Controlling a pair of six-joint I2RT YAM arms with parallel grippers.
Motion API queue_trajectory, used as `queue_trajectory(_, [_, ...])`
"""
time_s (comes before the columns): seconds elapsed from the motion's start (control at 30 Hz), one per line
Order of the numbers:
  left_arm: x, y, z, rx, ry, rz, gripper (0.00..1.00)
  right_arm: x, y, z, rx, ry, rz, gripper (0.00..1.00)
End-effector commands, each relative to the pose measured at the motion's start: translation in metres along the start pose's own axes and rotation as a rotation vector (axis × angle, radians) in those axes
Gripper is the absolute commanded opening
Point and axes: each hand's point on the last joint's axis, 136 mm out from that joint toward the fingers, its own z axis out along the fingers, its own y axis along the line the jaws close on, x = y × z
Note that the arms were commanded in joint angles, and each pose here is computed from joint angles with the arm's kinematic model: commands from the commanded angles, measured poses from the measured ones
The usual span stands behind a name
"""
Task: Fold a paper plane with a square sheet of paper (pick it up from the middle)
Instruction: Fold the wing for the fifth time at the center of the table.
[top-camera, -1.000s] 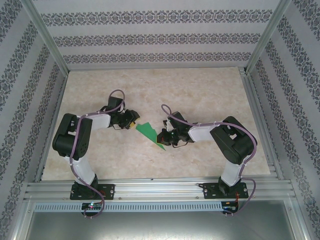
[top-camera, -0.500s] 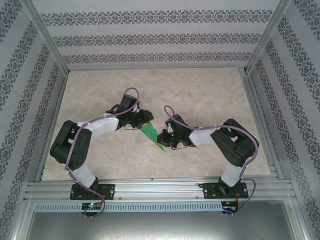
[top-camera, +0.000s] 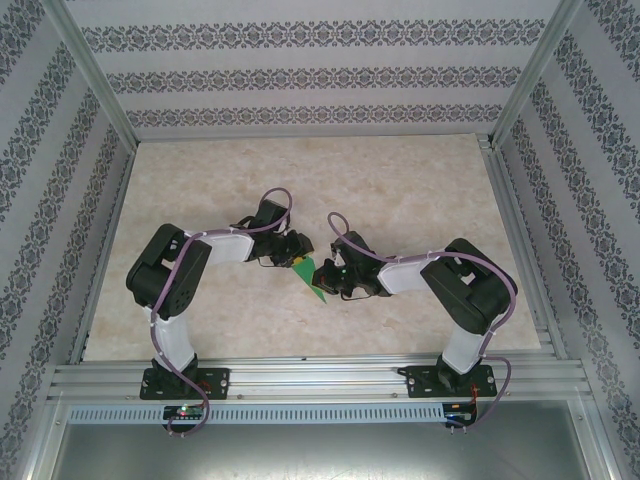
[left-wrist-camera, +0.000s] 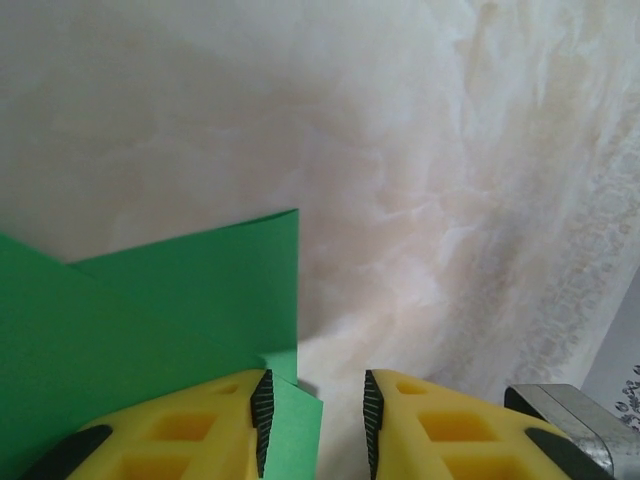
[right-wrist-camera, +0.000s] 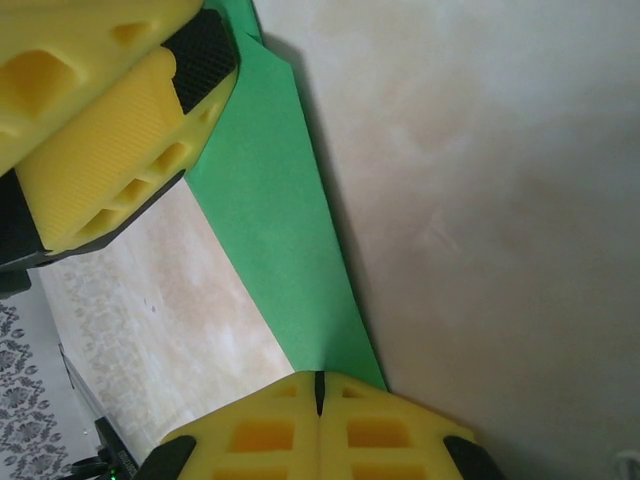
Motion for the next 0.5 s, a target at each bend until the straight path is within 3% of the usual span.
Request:
queue_trajectory(0.0, [-0.003, 0.030, 0.012, -0.080, -0.012, -0.044, 0.33, 0.016, -0.050, -0.001, 0.202, 0.025, 0.019, 0.00])
queue_trajectory(0.27, [-0.001, 0.046, 0.013, -0.124, -0.009, -0.063, 0.31, 0.002, 0.016, -0.023, 0.059, 0.002, -0.096, 0.04])
queue_trajectory(0.47, [0.001, 0.044, 0.014, -0.104, 0.002, -0.062, 0.31, 0.000, 0.045, -0.011, -0.014, 0.056, -0.136, 0.04])
